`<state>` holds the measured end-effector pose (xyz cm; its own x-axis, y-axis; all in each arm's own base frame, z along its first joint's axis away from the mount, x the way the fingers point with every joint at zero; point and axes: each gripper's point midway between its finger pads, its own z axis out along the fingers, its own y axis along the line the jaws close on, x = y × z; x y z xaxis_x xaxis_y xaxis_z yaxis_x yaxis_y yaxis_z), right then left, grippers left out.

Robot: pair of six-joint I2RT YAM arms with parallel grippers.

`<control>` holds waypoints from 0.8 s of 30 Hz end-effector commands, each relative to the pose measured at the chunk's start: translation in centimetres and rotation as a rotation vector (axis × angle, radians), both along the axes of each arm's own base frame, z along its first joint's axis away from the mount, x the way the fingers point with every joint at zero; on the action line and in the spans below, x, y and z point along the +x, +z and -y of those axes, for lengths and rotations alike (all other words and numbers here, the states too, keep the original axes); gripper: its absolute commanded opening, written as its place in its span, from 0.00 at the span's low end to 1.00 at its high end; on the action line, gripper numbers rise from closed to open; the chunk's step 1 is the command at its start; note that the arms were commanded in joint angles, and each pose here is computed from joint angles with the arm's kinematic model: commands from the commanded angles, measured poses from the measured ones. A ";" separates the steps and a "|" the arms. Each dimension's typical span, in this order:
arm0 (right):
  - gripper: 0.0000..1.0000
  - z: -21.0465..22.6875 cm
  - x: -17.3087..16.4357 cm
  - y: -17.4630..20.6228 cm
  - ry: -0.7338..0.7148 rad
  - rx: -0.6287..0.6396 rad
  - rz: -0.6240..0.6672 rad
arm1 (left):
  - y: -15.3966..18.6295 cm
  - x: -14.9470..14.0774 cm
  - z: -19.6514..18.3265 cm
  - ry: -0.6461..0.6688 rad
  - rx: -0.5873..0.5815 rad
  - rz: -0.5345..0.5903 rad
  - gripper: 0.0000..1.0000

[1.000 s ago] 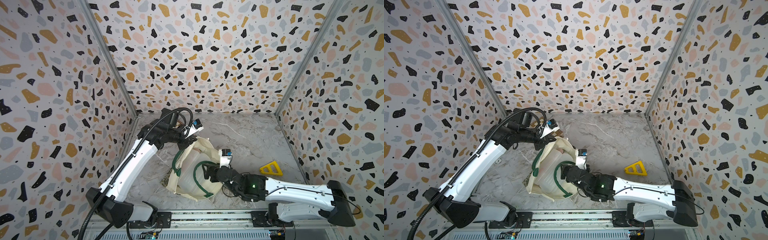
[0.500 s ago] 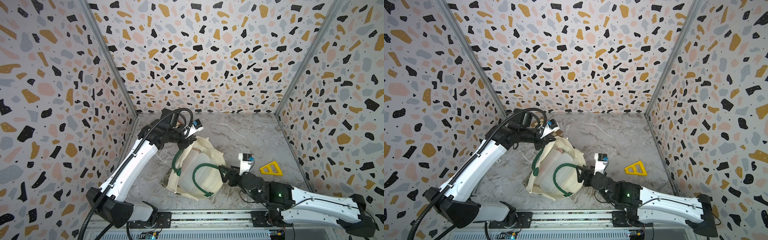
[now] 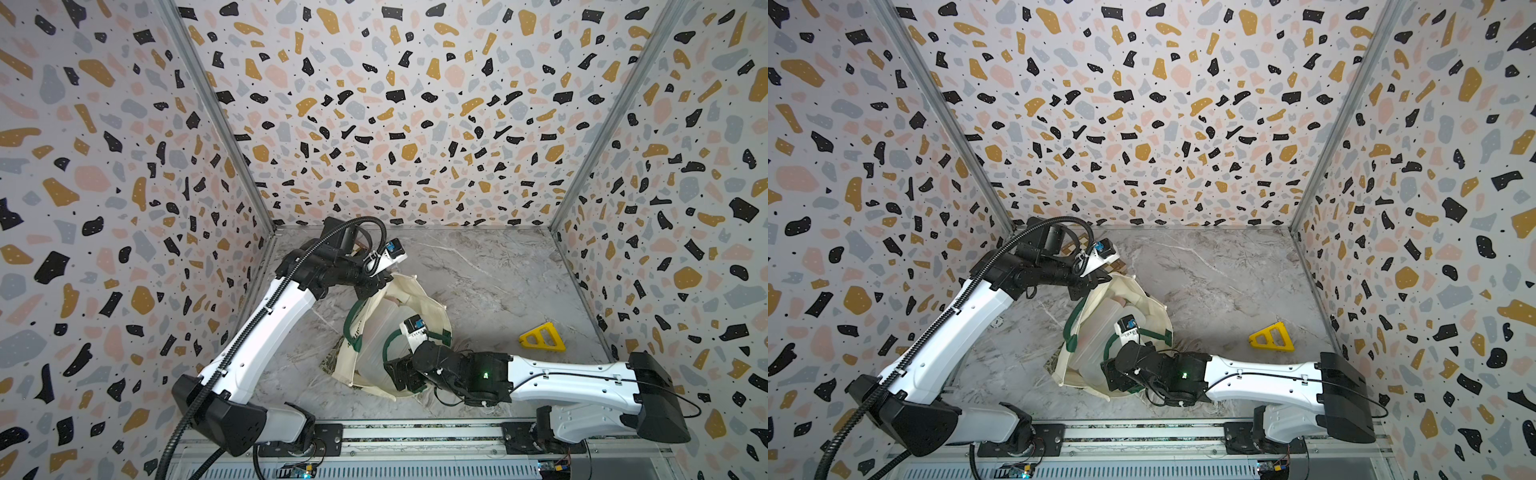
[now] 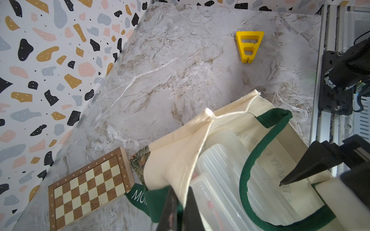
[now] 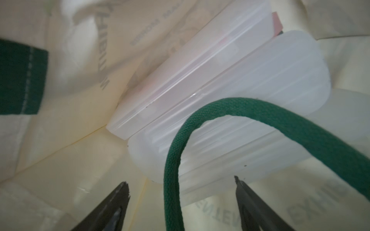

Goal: Take out the pencil case from the canvas bag
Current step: Adjust the canvas bag at the center of the board.

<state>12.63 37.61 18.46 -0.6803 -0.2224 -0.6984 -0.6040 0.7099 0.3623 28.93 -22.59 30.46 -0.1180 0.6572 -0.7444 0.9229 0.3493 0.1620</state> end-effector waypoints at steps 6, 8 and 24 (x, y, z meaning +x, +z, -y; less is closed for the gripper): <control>0.78 -2.4 -2.0 -2.3 0.190 -0.153 -0.030 | 3.8 0.1 0.5 -0.028 -0.071 0.130 0.00; 0.75 -2.8 -2.2 -3.0 0.213 -0.175 -0.040 | 3.7 0.2 0.5 -0.029 -0.072 0.129 0.00; 0.00 -0.8 0.2 0.4 0.046 -0.090 0.055 | 3.3 0.2 0.5 -0.032 -0.061 0.129 0.00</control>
